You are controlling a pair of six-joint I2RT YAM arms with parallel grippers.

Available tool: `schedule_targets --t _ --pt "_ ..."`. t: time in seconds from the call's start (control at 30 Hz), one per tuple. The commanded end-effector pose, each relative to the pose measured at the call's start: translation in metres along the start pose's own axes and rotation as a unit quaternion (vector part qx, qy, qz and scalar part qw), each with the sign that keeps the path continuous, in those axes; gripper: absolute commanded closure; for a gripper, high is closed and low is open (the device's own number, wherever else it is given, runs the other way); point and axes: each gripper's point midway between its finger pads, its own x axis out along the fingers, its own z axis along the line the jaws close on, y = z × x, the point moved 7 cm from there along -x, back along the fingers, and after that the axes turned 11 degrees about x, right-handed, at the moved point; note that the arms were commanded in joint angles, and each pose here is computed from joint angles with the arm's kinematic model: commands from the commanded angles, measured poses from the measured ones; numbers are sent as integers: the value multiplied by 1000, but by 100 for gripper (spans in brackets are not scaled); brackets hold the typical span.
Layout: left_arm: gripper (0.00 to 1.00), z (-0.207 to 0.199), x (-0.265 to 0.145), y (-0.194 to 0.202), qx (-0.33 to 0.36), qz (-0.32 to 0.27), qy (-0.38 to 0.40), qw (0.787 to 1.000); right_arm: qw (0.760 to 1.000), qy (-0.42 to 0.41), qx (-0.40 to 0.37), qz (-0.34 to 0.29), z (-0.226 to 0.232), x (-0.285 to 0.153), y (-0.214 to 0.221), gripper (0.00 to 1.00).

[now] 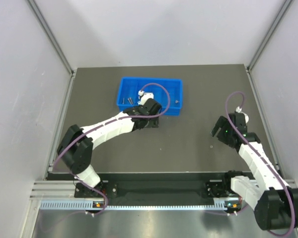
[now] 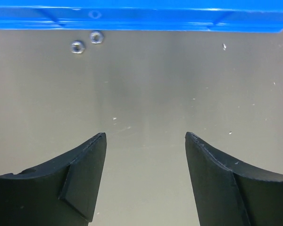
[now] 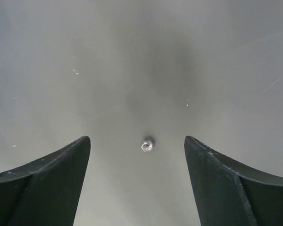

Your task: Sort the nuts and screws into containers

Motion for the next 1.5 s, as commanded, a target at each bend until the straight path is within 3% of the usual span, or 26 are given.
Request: schedule_targets --t 0.0,0.17,0.47,0.7,1.07,1.47 --pt "27 8 -15 -14 -31 -41 17 999 1000 -2 15 15 7 9 5 21" --pt "26 30 -13 -5 -41 -40 -7 998 999 31 3 35 5 13 14 32" --pt "25 47 -16 3 -48 -40 -12 998 996 71 -2 53 -2 23 25 42" --pt "25 52 -16 8 -47 -42 -12 998 995 86 -16 50 -4 34 28 45" --pt "25 60 -18 11 -49 -43 -22 998 993 101 -27 51 -7 43 31 59" --pt "25 64 -21 11 -55 -44 -26 997 986 134 -66 80 -7 47 42 66"
